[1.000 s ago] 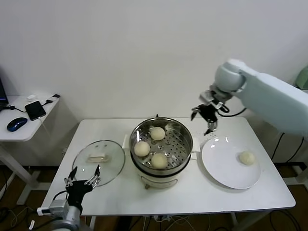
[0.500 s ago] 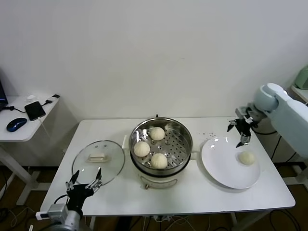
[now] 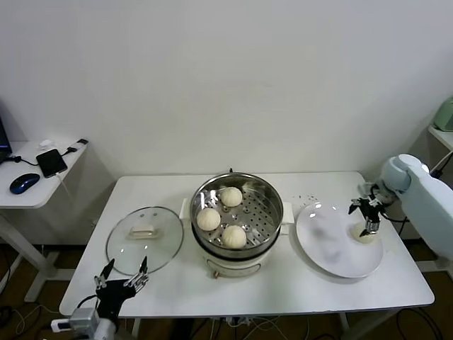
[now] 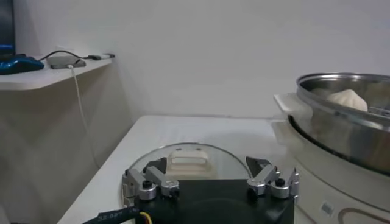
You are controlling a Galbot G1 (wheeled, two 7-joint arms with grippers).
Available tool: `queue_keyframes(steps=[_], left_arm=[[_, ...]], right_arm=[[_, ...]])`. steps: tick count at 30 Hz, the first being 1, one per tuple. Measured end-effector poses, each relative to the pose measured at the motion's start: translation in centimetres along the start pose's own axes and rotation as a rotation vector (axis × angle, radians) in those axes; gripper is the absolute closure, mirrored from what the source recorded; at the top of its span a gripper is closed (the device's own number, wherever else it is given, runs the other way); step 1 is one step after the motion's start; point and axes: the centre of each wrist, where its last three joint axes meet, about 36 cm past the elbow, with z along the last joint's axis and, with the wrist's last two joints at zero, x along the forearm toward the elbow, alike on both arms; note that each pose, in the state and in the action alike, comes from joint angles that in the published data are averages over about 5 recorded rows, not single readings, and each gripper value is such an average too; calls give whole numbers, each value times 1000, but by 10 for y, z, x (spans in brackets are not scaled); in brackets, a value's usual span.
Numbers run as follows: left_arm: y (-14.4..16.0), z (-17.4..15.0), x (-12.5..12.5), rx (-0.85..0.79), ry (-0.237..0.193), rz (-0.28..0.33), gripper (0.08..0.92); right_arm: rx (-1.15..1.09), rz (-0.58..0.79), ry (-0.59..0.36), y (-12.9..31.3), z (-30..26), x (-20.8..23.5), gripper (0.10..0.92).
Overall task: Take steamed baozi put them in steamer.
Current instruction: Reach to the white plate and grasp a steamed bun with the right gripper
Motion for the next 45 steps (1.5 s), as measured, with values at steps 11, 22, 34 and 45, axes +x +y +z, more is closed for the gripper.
queue_keyframes(steps=[11,22,34,45], left_arm=[[0,1,3,-10,5,-1,177],[0,3,-1,-17,10,0,177],[1,4,-4,-17,16,-1,177],[1,6,-6,-15,19,0,177]], right_arm=[[-27,19,50,4,14,-19,200],[-49,12,81,6,23,-29,200],[-54,3,95,7,22,-41,200],[-64,16,90,7,22,-44,298]])
